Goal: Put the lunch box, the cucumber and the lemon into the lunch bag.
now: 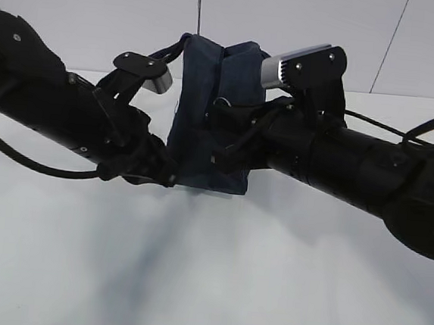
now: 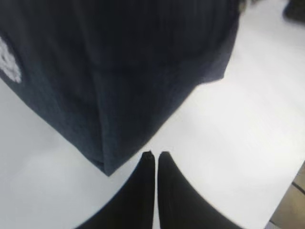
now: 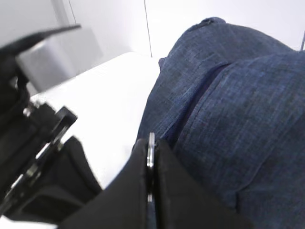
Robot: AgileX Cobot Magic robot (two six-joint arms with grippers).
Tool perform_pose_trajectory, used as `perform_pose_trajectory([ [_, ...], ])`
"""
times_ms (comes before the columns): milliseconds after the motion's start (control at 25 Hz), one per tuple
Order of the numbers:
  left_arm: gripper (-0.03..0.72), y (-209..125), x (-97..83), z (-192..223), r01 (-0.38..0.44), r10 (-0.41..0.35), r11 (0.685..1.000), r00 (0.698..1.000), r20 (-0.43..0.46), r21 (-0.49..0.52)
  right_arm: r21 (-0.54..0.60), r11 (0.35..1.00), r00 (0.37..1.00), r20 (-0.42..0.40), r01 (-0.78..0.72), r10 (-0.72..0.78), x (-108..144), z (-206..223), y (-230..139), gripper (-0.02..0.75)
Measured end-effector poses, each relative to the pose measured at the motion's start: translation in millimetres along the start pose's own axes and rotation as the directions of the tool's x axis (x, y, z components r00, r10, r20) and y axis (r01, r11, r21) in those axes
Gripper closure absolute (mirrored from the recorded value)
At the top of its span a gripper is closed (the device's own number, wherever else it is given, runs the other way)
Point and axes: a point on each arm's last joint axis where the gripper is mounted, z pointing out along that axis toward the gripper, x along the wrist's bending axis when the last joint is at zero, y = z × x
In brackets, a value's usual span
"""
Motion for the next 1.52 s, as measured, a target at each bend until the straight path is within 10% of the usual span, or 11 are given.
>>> perform_pose_trajectory([
  [560, 0.678, -3.3, -4.9, -23.7, -0.014, 0.012, 0.998, 0.999, -0.039, -0.060, 0.017, 1.000, 0.999, 0.029, 0.015, -0.015, -3.9, 9.6, 16.3, 0.738],
  [920, 0.216, 2.7, 0.9, -24.7, 0.008, -0.022, 0.992, 0.995, -0.101, -0.129, 0.019, 1.000, 0.999, 0.030, 0.017, -0.017, -4.0, 9.8, 16.7, 0.738],
  [1520, 0.272, 20.6, 9.0, 9.6, 0.038, -0.048, 0.993, 0.995, -0.083, -0.116, 0.018, 1.000, 0.999, 0.031, 0.015, -0.015, -4.1, 9.8, 16.7, 0.738],
])
